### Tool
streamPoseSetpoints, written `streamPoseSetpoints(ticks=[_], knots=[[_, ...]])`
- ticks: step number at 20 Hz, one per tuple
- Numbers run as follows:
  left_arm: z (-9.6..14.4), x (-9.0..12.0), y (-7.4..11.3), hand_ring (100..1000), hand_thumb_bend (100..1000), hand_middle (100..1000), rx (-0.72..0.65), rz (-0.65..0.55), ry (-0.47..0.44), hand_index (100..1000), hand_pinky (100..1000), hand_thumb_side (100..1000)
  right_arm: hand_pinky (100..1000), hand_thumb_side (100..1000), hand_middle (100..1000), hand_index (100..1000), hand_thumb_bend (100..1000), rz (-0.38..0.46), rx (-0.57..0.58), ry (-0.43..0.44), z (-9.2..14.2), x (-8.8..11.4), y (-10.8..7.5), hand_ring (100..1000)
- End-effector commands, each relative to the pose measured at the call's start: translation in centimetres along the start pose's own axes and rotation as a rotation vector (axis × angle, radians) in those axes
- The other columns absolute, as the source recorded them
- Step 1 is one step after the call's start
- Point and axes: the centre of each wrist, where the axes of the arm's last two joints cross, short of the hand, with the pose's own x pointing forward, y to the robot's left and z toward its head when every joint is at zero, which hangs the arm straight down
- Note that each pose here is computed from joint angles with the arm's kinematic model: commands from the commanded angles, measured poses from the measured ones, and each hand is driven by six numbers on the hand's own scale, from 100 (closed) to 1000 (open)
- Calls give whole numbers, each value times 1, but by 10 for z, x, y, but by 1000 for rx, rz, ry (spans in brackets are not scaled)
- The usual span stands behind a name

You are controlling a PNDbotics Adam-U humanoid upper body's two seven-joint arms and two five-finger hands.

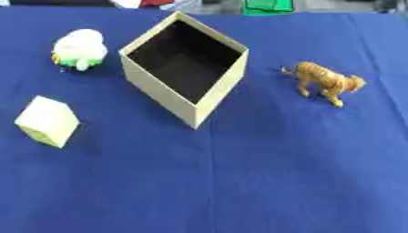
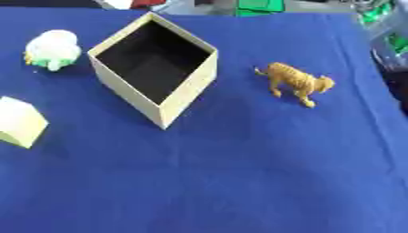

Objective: Pick up objects on the table and place them in the box.

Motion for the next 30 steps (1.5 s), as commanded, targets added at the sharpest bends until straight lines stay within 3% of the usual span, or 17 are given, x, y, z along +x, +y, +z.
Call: streamPoseSetpoints(ticks=[1,17,30], knots=[[-9,5,4,730,330,706,-14,-18,-39,805,765,1000,931,1000,943,1000,265,49,-19,13,14,-10,-24,993],[-11,5,5,731,328,706,-16,-25,-45,796,765,1000,944,1000,953,1000,382,31,78,-1,34,-27,-3,1000],[-11,5,5,731,325,707,-14,-26,-44,794,765,1000,952,1000,957,1000,395,-26,162,-46,36,-29,21,1000]])
